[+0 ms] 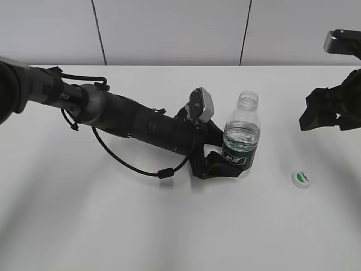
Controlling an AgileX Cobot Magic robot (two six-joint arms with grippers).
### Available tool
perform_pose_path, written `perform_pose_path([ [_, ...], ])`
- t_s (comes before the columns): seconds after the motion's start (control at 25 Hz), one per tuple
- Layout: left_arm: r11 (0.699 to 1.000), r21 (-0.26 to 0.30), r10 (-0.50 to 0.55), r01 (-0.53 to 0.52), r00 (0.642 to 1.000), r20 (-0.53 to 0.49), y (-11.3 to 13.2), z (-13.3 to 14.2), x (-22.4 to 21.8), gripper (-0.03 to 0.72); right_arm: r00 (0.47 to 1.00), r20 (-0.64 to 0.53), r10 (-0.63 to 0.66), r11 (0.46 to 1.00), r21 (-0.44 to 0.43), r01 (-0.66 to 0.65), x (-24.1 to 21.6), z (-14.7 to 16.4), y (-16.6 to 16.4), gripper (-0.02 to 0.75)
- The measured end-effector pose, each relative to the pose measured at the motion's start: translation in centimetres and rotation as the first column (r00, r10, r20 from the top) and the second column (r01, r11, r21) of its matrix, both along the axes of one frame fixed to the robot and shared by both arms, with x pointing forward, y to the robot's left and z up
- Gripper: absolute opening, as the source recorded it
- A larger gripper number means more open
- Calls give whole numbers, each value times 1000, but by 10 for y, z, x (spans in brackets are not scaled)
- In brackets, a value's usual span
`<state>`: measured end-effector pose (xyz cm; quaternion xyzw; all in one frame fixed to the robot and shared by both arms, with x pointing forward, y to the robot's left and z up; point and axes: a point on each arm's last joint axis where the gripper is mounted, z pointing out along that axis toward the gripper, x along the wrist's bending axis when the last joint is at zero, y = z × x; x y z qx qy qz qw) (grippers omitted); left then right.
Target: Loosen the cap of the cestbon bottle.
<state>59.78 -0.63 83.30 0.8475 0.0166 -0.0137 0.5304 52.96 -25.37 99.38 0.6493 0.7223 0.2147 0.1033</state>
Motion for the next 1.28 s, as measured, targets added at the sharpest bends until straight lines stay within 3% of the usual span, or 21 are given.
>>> perform_pose_path([
  [0.24,997,68,-25,25,1000,0,14,7,5,688,1000,19,2,1000,3,-2,-4,9,0,591],
  [0.44,986,158,-52,48,999,18,22,16,6,686,999,32,4,1000,6,-4,-7,15,0,591],
  [0.72,965,261,-27,8,997,68,32,36,13,678,999,35,30,999,11,-30,-25,36,-1,590],
  [1.12,892,446,42,-70,997,72,49,63,15,666,993,55,102,995,11,-103,-69,76,-3,590],
  [1.28,852,499,133,-159,987,87,56,80,17,661,988,102,112,993,13,-114,-90,91,-5,590],
])
